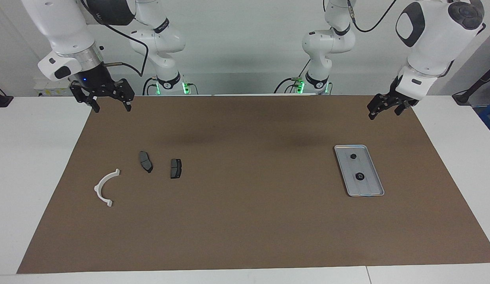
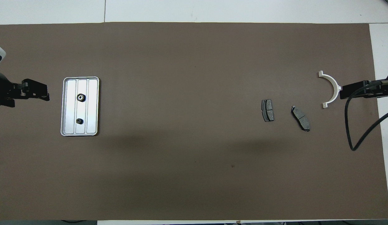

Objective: Place bearing gear from tray to pile
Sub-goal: 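Reach the left gripper down to the tray and grasp a black bearing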

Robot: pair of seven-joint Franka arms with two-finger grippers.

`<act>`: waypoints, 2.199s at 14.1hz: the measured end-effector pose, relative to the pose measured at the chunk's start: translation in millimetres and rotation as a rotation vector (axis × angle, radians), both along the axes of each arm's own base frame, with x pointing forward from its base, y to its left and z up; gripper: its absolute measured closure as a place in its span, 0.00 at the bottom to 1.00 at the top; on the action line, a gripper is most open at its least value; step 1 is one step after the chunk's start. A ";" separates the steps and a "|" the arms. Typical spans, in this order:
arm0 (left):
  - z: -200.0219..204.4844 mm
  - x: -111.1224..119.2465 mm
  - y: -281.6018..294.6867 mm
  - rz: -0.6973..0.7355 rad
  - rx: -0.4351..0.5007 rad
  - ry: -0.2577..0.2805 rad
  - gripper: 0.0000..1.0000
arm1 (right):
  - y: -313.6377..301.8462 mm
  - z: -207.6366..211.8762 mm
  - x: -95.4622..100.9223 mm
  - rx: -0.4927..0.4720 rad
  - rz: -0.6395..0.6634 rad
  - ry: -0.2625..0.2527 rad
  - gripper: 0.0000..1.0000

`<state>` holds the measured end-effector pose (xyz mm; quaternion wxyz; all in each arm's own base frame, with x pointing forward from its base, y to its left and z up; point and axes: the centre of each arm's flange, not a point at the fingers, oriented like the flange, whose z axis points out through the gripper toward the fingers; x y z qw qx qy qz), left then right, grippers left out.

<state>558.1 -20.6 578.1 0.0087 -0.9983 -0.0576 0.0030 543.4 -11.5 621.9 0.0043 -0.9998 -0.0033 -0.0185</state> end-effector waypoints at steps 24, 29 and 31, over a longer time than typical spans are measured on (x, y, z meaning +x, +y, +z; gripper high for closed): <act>-244.9 74.5 36.1 0.059 -0.011 -0.005 0.40 | -0.3 4.5 -2.4 0.000 -0.001 -0.008 0.00; -260.2 67.9 29.8 0.052 -0.015 -0.012 0.40 | 1.0 3.6 -2.6 0.000 0.002 -0.006 0.00; -260.8 67.8 28.5 0.054 -0.016 -0.015 0.39 | 2.0 3.4 -2.7 0.000 0.004 -0.006 0.00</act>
